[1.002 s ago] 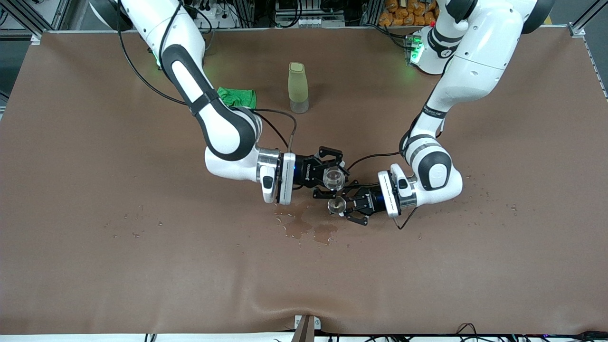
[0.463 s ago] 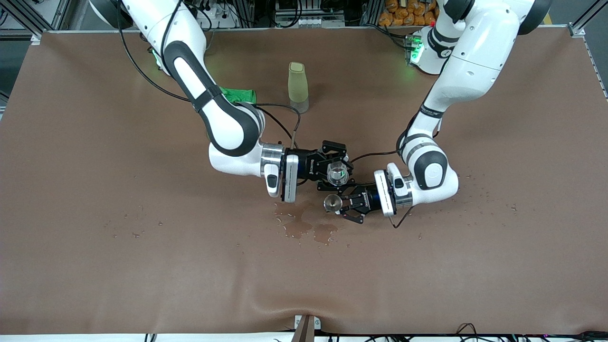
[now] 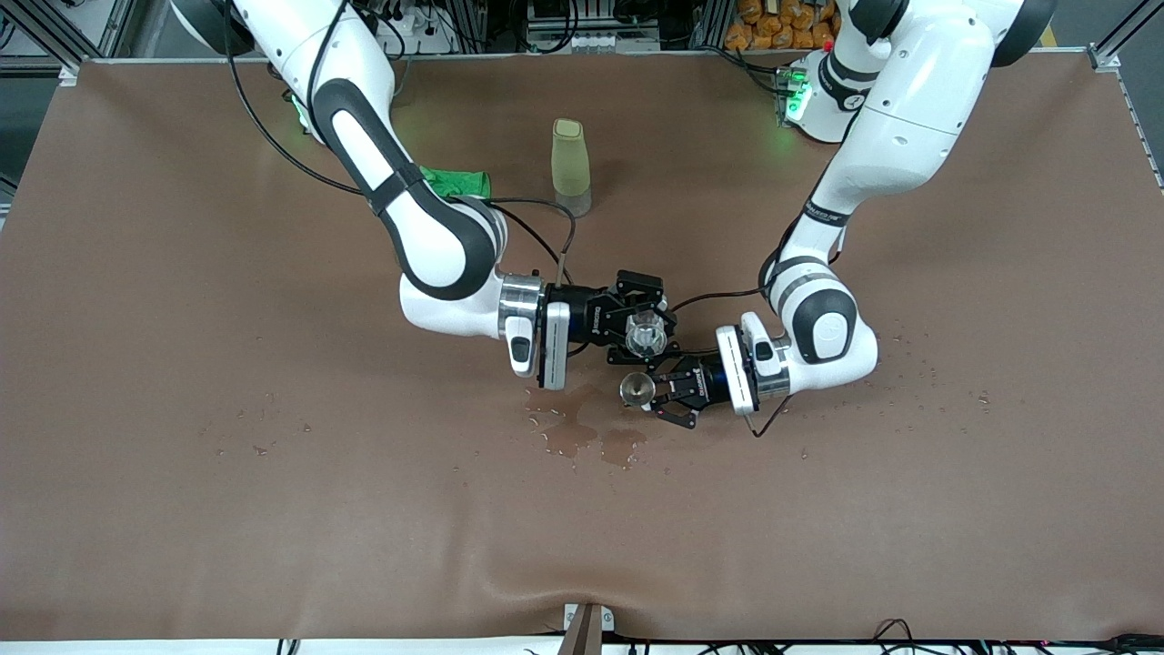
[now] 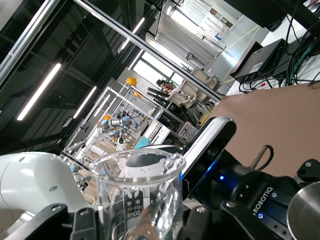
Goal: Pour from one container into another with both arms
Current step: 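Tilt the right gripper's beaker over the jigger held by the left gripper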
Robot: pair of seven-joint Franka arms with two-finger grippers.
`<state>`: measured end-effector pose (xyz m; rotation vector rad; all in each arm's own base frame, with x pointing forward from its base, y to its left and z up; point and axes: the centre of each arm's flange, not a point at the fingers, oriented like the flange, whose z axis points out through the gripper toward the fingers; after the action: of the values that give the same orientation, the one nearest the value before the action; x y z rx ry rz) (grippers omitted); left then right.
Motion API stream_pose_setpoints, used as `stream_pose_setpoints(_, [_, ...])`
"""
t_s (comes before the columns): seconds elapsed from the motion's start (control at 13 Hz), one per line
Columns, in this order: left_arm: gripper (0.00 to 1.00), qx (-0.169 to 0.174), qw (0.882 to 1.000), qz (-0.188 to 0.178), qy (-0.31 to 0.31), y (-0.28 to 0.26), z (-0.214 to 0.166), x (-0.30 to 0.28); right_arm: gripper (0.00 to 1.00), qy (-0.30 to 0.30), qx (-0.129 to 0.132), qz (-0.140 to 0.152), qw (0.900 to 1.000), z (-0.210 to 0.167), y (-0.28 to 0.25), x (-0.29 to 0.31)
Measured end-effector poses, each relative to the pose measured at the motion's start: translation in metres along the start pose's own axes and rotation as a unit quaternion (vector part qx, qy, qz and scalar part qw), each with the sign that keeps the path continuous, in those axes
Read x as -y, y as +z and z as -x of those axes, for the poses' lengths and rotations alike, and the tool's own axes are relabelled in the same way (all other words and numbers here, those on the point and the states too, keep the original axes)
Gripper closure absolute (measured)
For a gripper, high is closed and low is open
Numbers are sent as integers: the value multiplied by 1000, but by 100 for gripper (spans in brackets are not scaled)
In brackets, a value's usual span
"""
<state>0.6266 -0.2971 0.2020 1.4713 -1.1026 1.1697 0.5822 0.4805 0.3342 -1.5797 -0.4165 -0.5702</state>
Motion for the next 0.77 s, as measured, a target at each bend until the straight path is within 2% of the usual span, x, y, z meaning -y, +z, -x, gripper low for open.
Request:
stream_pose_setpoints(0.39, [79,0,1000,0,0,0,0,0,85,42,-22,-8,999,0,2,2])
stream_pose_setpoints(0.77, [79,0,1000,0,0,0,0,0,85,74,-24,-9,997,-1,1,1])
